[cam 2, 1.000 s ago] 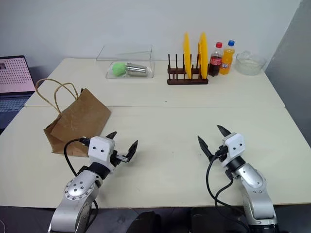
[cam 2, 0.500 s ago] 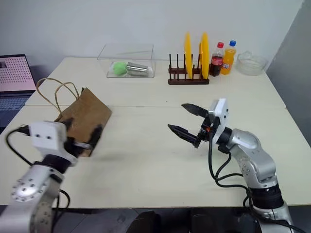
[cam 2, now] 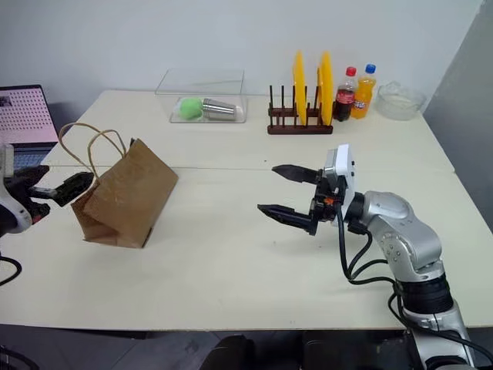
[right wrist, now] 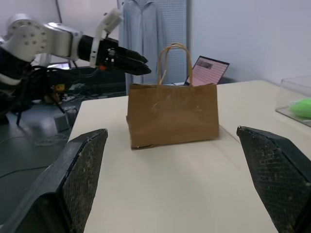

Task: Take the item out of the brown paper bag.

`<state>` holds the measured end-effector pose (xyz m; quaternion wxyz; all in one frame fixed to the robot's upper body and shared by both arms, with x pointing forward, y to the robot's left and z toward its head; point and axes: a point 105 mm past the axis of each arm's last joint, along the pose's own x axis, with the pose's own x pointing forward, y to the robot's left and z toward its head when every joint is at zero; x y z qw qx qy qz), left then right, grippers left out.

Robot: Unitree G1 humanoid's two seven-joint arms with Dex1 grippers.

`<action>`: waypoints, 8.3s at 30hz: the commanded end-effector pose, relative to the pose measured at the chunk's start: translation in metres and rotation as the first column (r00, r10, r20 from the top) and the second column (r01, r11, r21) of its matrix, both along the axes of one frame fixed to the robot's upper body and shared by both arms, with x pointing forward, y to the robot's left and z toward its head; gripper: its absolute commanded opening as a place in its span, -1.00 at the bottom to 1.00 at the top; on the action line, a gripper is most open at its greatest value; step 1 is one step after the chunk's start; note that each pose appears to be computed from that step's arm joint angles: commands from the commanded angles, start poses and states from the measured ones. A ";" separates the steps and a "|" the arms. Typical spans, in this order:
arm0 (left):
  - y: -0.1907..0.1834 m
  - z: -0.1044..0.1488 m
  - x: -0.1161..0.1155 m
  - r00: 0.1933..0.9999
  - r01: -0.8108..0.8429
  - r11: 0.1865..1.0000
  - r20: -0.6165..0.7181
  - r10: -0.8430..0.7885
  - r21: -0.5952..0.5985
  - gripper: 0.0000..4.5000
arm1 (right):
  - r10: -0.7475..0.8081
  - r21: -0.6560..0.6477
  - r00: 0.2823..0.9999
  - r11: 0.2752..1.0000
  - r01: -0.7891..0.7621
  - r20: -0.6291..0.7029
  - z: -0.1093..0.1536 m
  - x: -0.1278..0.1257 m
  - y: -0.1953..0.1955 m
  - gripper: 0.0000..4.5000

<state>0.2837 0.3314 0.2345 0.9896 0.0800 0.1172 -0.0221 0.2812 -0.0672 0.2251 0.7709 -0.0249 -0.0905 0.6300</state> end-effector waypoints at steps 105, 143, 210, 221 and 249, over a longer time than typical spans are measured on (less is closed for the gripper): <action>-0.274 0.015 0.142 0.329 0.794 0.168 -0.179 -0.927 0.584 -0.99 | -0.625 -0.118 0.777 0.769 0.629 0.074 -0.039 -0.055 -0.031 1.00; -0.166 0.020 0.068 0.350 0.857 0.332 0.027 -0.936 0.394 0.46 | -0.629 -0.093 0.751 0.751 0.654 0.201 0.006 0.015 -0.053 0.74; -0.199 -0.086 -0.047 0.259 0.810 0.106 -0.190 -0.947 0.577 0.99 | 0.024 -0.501 0.976 0.861 0.090 0.217 -0.050 -0.015 -0.036 -0.84; -0.258 -0.113 -0.033 -0.004 0.770 -0.150 -0.230 -0.973 0.621 0.99 | -0.194 -0.448 0.981 0.876 0.178 0.010 -0.069 -0.070 -0.043 -0.84; -0.304 -0.123 -0.028 -0.188 0.712 -0.267 -0.190 -0.964 0.649 0.61 | -0.289 -0.522 0.954 0.803 0.287 0.079 -0.076 -0.103 -0.060 0.72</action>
